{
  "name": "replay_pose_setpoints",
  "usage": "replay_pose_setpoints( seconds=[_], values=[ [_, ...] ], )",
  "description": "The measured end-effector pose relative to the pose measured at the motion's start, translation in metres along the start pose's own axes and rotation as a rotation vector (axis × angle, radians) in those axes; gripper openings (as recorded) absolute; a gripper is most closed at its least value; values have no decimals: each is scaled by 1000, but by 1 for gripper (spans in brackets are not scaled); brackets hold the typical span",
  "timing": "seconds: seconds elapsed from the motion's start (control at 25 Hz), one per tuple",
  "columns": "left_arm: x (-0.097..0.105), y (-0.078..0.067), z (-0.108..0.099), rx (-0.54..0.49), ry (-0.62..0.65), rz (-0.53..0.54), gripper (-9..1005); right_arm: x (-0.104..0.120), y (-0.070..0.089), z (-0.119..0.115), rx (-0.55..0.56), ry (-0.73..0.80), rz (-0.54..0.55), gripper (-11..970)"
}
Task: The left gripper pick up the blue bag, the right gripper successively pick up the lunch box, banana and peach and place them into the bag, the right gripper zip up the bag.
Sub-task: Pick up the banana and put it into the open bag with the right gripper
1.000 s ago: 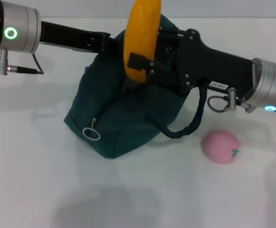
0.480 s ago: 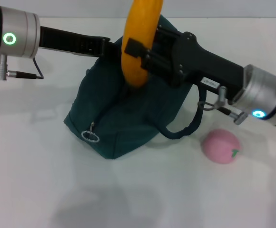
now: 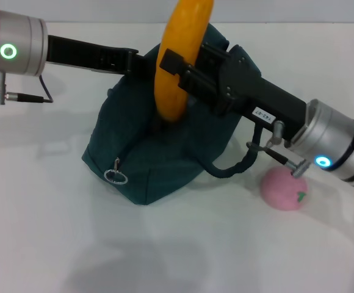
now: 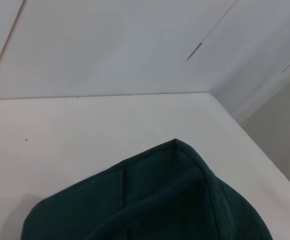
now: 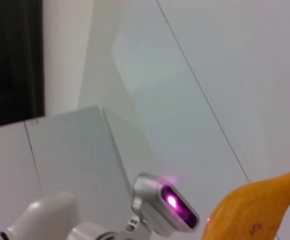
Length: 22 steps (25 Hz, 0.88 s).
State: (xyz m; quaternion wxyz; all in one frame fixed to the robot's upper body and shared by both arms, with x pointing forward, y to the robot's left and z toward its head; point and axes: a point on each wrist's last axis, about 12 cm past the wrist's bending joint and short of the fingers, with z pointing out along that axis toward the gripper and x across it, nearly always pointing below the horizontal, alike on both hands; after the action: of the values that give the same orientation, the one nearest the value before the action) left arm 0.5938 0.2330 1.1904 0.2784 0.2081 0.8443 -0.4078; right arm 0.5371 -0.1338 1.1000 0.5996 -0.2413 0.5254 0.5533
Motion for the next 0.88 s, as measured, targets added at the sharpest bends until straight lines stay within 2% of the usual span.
replay_pose_setpoints(
  seconds=[0.28, 0.64, 0.88],
  values=[
    [-2, 0, 0, -3, -1, 1, 55, 5, 6, -11, -19, 12, 7, 510],
    [-4, -2, 2, 2, 0, 5, 55, 13, 1, -13, 21, 83, -3, 528],
    [-4, -3, 3, 6, 0, 2, 55, 14, 1, -14, 7, 110, -19, 540]
  ],
)
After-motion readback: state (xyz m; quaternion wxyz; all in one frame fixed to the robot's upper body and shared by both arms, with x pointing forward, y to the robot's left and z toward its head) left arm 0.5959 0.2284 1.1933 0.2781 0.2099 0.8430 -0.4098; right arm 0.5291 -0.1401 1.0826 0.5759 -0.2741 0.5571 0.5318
